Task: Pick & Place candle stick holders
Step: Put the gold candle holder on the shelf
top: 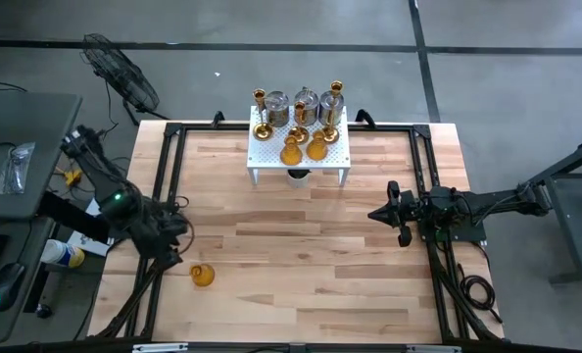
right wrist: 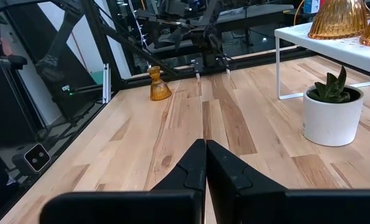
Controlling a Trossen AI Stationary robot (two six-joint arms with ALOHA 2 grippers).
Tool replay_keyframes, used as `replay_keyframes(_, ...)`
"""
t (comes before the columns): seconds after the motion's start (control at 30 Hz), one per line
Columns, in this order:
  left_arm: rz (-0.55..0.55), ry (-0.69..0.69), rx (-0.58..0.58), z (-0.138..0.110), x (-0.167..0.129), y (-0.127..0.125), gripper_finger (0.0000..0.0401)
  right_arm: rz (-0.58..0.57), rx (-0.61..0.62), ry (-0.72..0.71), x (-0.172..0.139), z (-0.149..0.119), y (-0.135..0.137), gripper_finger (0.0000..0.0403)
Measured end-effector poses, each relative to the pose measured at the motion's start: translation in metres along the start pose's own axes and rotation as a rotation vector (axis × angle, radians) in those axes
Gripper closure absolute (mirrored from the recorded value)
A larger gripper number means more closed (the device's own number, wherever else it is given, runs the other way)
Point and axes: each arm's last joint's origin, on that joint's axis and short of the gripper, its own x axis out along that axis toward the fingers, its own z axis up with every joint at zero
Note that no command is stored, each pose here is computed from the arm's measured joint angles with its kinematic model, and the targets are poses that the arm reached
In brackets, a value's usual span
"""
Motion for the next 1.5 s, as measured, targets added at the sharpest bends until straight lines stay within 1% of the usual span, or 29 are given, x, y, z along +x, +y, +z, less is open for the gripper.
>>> replay_keyframes(0.17,0.031,0.013,0.006,-0.017,-0.001,-0.001,0.0117,0.0,0.0,0.0,0.0,0.0,0.0,0.04)
replay_keyframes(0.3,0.045,0.029,-0.026,-0.026,-0.001,0.0,0.0117,0.0,0.0,0.0,0.0,0.0,0.0,0.04)
replay_keyframes(0.43,0.044,-0.012,-0.061,-0.032,0.0,-0.002,0.0117,0.0,0.0,-0.001,0.0,0.0,0.0,0.04)
replay_keyframes(0.6,0.072,-0.067,-0.016,-0.038,0.005,-0.006,0.0117,0.0,0.0,-0.004,0.0,0.0,0.0,0.04)
replay_keyframes(0.87,0.133,-0.057,-0.004,-0.053,0.017,-0.014,0.0117,0.001,0.0,-0.005,0.0,0.001,0.0,0.04)
replay_keyframes(1.17,0.235,-0.061,0.088,-0.07,0.036,-0.023,0.0117,0.001,0.0,-0.006,0.0,0.001,0.0,0.04)
replay_keyframes(1.33,0.26,-0.114,0.138,-0.074,0.05,-0.03,0.0117,0.001,0.0,-0.007,0.0,0.001,0.0,0.04)
replay_keyframes(1.5,0.324,-0.128,0.18,-0.079,0.064,-0.034,0.0117,0.001,0.0,-0.007,0.0,0.001,0.0,0.04)
